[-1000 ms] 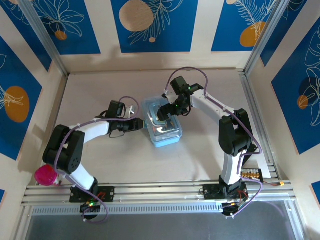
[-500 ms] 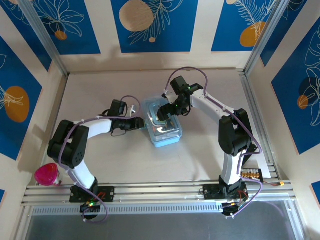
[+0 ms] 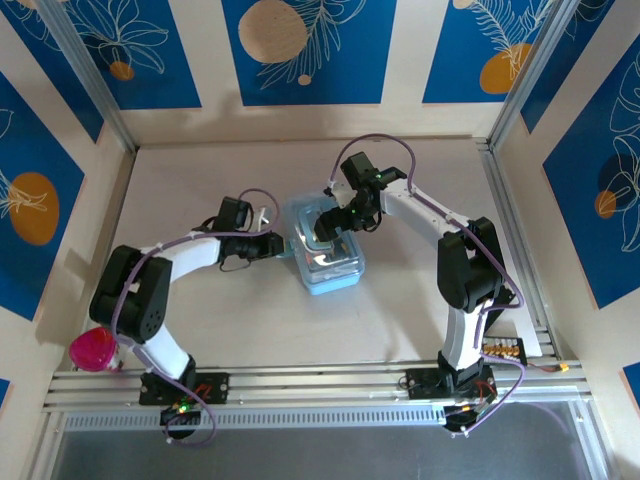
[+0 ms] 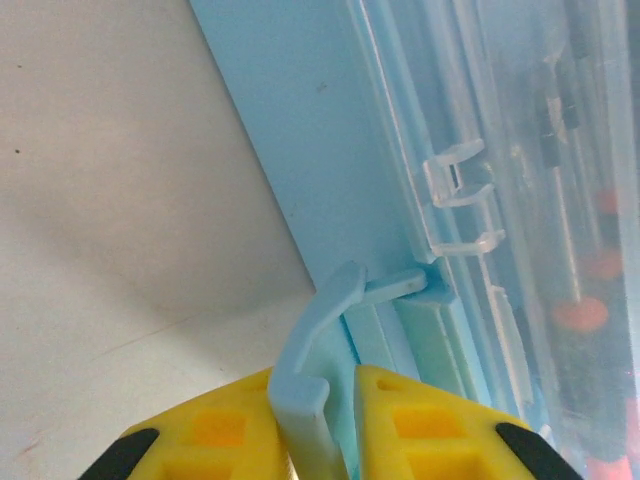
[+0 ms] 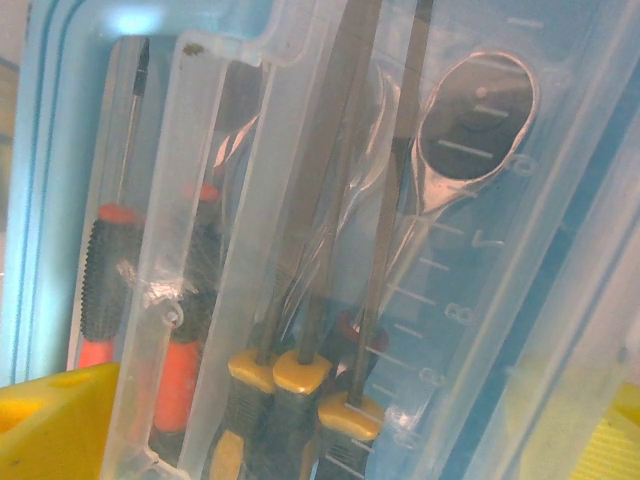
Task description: Pack the tool kit
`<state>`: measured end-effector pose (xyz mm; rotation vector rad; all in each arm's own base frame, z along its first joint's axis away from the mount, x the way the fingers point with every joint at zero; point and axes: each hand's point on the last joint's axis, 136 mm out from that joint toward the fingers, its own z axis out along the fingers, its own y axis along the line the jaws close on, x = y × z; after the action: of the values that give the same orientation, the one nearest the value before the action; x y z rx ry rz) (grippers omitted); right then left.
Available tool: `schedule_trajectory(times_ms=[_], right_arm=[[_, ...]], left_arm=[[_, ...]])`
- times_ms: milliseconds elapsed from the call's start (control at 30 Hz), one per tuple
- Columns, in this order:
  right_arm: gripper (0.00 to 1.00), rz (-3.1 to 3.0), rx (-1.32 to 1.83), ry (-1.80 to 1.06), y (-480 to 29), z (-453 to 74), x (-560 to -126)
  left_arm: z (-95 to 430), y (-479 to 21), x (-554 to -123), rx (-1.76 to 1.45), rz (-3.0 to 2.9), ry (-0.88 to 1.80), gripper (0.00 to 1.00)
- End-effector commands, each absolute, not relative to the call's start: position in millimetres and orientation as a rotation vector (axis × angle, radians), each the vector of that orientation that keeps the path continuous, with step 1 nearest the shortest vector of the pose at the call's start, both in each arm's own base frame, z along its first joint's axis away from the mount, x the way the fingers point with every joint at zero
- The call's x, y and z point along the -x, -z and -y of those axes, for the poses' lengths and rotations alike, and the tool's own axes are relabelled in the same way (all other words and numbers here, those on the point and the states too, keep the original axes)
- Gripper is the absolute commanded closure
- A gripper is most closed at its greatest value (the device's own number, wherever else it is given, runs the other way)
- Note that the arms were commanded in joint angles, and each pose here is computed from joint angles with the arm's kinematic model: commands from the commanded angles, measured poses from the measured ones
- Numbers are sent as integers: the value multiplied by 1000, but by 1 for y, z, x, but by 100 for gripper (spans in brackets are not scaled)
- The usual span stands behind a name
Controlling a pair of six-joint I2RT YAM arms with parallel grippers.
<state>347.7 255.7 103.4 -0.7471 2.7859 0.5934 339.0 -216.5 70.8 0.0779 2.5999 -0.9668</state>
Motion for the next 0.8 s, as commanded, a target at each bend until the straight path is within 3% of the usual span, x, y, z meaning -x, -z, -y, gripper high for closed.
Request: schedule_trajectory(times_ms=[0, 133, 333, 767], right_arm=[[7, -3192, 786, -438, -2, -233, -280], [7, -3192, 788, -442, -2, -234, -279], [7, -3198, 791, -441, -1, -233, -277], [7, -3202, 797, -452, -1, -233, -275]], left_arm=[[220, -91, -339, -148, -2550, 983, 77], [221, -93, -341, -151, -2545, 992, 66], [221, -94, -339, -153, -2534, 999, 59], [224, -115, -337, -164, -2449, 1051, 56]])
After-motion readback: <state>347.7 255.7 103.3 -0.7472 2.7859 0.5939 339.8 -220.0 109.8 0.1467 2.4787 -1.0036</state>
